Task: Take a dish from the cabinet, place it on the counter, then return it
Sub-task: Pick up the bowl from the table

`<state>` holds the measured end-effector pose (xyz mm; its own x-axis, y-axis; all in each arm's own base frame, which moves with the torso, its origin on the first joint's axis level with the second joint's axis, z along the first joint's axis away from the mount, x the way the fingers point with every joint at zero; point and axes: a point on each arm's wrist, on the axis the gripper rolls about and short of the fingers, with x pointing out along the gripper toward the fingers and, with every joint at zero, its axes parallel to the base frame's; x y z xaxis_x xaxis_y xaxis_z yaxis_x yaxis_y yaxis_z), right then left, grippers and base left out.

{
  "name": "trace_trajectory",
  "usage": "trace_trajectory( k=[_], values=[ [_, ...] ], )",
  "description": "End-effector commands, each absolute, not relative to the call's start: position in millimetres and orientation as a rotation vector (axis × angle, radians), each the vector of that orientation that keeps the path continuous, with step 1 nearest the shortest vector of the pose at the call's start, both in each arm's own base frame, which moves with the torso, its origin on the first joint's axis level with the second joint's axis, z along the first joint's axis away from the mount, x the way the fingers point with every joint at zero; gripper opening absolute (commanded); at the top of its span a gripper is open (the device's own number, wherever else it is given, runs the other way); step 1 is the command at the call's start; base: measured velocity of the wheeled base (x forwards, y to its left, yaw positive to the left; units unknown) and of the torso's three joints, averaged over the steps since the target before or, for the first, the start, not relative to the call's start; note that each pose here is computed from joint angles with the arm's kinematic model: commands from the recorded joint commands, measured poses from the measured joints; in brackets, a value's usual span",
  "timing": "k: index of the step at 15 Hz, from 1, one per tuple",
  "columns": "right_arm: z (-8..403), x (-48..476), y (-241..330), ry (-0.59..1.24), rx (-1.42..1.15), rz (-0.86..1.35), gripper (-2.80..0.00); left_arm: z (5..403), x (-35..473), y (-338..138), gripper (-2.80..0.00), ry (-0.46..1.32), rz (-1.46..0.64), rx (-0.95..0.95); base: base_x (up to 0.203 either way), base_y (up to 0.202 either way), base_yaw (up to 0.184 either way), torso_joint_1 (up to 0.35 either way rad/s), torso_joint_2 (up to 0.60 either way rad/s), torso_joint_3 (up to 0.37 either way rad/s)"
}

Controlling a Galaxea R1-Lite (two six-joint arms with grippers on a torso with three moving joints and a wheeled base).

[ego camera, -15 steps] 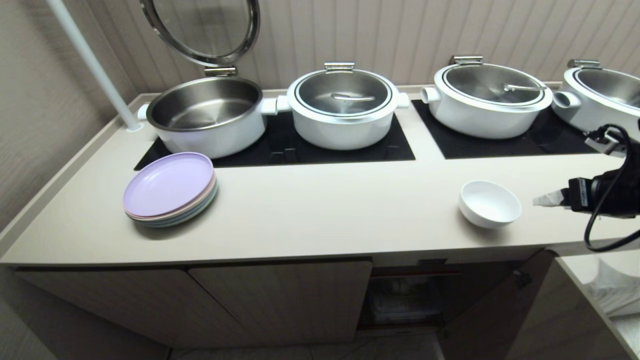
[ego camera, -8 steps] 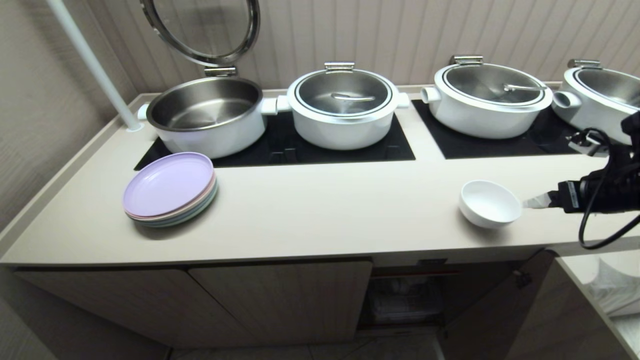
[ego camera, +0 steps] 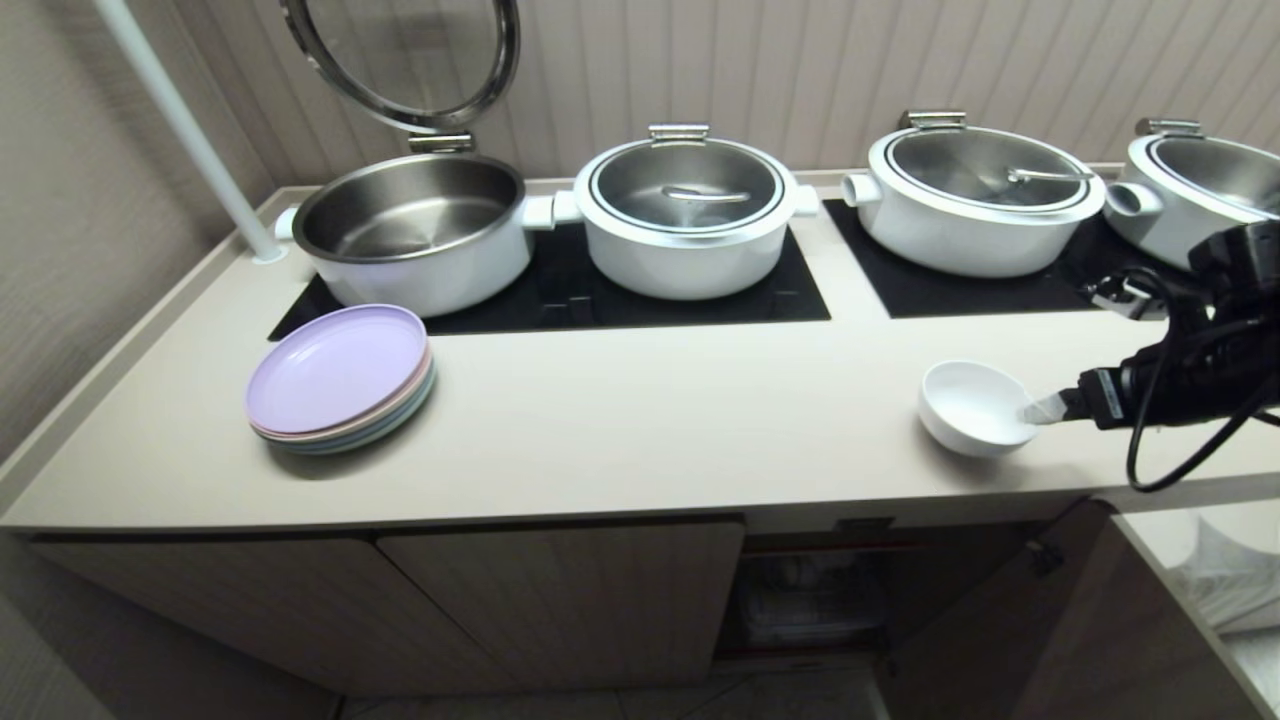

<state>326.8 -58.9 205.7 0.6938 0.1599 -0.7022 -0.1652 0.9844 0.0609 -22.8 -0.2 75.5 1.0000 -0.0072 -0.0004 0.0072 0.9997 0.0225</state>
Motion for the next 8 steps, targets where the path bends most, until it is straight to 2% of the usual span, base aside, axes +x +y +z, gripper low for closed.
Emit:
trace_trajectory(
  k=[1, 8],
  values=[
    [200, 330, -54, 0.803, -0.007, 0.202, 0.0, 75, -23, 0, -2.8, 0.0, -0.008, 0.023, 0.0, 0.0, 0.0, 0.0, 0.0, 0.0],
    [192, 341, -44, 0.822, -0.016, 0.226, 0.0, 75, -23, 0, -2.8, 0.0, -0.008, 0.023, 0.0, 0.0, 0.0, 0.0, 0.0, 0.0]
  ],
)
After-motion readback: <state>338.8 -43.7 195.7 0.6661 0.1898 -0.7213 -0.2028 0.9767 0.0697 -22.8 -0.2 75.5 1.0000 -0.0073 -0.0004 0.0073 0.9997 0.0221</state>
